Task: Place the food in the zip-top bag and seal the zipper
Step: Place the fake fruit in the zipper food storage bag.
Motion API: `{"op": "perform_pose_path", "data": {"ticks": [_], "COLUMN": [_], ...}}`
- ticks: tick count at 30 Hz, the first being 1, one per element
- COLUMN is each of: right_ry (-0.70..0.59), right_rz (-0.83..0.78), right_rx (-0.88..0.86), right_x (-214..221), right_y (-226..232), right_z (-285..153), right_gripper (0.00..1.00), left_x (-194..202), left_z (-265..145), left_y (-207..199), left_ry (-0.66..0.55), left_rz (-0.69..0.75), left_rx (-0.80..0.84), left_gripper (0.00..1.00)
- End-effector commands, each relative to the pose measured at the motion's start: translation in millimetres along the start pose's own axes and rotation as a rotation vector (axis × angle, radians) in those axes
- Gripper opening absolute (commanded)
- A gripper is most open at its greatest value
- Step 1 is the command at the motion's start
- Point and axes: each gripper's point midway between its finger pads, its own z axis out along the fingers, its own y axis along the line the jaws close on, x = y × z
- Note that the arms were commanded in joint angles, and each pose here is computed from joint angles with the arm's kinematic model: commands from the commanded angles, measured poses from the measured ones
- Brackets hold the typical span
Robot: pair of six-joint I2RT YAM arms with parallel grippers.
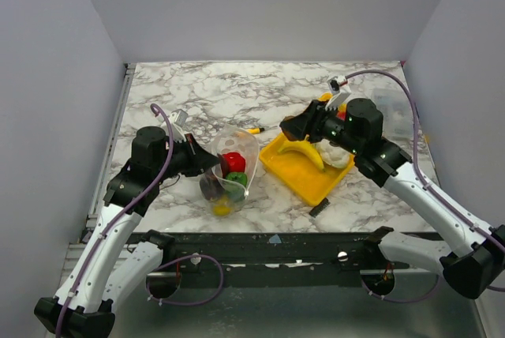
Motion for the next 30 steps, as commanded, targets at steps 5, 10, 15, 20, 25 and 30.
{"op": "perform_pose_path", "data": {"ticks": [5, 10, 15, 20, 25, 30], "right_ry": [0.083, 0.137, 0.171, 0.209, 0.226, 0.168], "right_rz": [-0.086, -0.175, -0.227, -0.24, -0.264, -0.26], "right_rx": [-0.278, -0.213, -0.182, -0.165, -0.116, -0.037], "right_x": [35, 64, 87, 102, 106, 92], "right_y": [119, 139, 143, 140, 131, 117], "right_z": [2, 19, 25, 32, 36, 33], "right_gripper": [0.26, 0.27, 0.37, 0.59, 0.74, 0.75], "left_x": [-3, -3, -3, -4, -6, -6], "left_z": [0, -2, -1, 0, 0, 1], "left_y": [-6, -7, -7, -9, -10, -8], "left_ry": [0.0, 0.0, -0.005, 0.0, 0.001, -0.001], "left_rz": [-0.011, -0.015, -0.018, -0.018, -0.015, -0.014], "left_rx": [0.022, 0.027, 0.028, 0.033, 0.033, 0.029], "left_gripper": [0.0, 0.0, 0.0, 0.0, 0.0, 0.0]}}
